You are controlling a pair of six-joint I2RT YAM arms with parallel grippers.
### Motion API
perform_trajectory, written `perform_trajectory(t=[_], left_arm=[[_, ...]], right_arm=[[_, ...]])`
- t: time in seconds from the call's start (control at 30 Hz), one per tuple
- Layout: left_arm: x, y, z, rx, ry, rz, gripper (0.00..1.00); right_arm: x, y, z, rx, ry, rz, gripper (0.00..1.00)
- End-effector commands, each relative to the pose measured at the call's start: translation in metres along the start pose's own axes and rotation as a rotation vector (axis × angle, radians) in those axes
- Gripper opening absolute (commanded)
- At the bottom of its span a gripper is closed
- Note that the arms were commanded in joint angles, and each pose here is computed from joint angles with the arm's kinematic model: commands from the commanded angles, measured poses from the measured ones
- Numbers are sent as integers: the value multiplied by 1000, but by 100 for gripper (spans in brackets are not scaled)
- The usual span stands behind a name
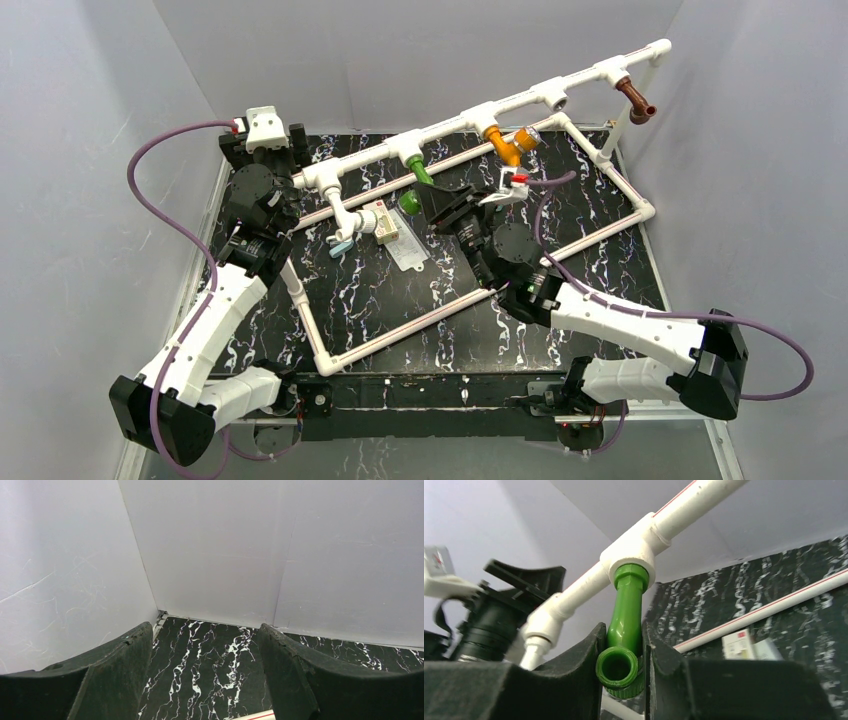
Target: Install the water faucets
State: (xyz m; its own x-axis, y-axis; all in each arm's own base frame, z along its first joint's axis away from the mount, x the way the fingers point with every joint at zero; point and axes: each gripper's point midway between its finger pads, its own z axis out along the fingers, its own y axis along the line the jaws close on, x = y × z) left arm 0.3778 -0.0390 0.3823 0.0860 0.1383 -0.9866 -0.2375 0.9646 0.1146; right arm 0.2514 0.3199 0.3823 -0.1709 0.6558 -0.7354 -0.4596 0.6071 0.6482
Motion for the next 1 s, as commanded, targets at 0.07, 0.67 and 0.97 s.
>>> perform_trajectory(t=[0.07, 0.67, 0.97], left_arm=[[192, -43, -51, 249, 556, 351, 74], [192, -43, -51, 248, 553, 352, 74], [193, -42, -51, 246, 557, 359, 74]], right_arm=[[-42, 42, -13, -130, -99, 651, 1], [-40, 52, -8, -158, -43, 1149, 1], [-17, 29, -14, -43, 5, 983, 46]])
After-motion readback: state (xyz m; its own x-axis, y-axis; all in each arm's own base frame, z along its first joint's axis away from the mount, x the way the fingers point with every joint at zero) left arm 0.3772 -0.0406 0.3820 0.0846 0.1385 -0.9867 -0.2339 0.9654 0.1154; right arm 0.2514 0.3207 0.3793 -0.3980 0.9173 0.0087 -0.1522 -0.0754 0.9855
